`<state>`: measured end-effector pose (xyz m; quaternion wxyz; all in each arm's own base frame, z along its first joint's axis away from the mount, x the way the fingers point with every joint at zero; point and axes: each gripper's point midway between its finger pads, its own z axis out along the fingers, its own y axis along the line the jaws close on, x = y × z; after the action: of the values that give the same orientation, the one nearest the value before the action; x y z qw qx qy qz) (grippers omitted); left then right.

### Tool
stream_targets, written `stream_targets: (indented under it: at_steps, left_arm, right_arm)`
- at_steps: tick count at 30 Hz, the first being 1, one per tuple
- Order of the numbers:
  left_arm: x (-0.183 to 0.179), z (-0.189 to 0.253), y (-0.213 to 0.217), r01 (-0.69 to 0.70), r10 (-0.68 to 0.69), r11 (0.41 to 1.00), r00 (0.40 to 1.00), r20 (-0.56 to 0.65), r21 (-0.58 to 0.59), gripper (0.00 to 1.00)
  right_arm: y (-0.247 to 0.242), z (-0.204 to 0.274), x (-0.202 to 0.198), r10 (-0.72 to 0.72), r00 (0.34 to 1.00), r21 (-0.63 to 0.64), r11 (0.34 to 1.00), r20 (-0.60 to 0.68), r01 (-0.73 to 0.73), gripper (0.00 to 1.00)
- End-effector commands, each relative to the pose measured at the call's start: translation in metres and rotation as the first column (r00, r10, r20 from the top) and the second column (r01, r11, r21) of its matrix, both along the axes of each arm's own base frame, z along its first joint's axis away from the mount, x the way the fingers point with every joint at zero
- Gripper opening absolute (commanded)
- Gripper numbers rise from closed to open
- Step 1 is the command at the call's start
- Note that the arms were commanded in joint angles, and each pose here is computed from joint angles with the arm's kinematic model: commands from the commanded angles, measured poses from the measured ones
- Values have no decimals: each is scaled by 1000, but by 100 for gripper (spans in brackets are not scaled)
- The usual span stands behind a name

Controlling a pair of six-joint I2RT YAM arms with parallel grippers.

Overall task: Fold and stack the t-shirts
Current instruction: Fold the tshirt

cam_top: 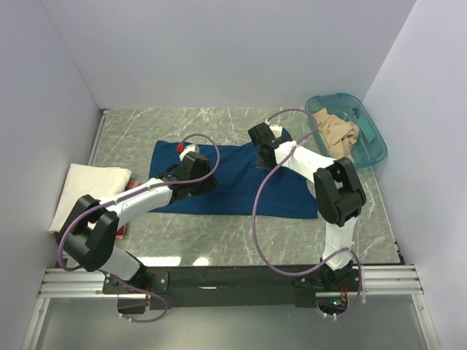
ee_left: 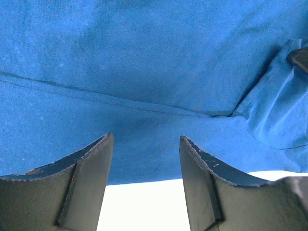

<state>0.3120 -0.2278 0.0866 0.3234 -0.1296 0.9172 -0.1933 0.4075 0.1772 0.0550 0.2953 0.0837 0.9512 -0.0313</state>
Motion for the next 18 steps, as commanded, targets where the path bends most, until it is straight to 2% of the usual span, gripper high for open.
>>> stream_targets:
  at_steps: [1,18]
  left_arm:
    - [2,3,6,-5,4,1000,1000,20,16,63]
    - [2,-2,7,-4,4,1000,1000,11,14,63]
  right_arm:
    - [6,36,7,2,996,28,1000,92,-5,0]
    - [40,19,1,104,992,22,994,77,-106,0]
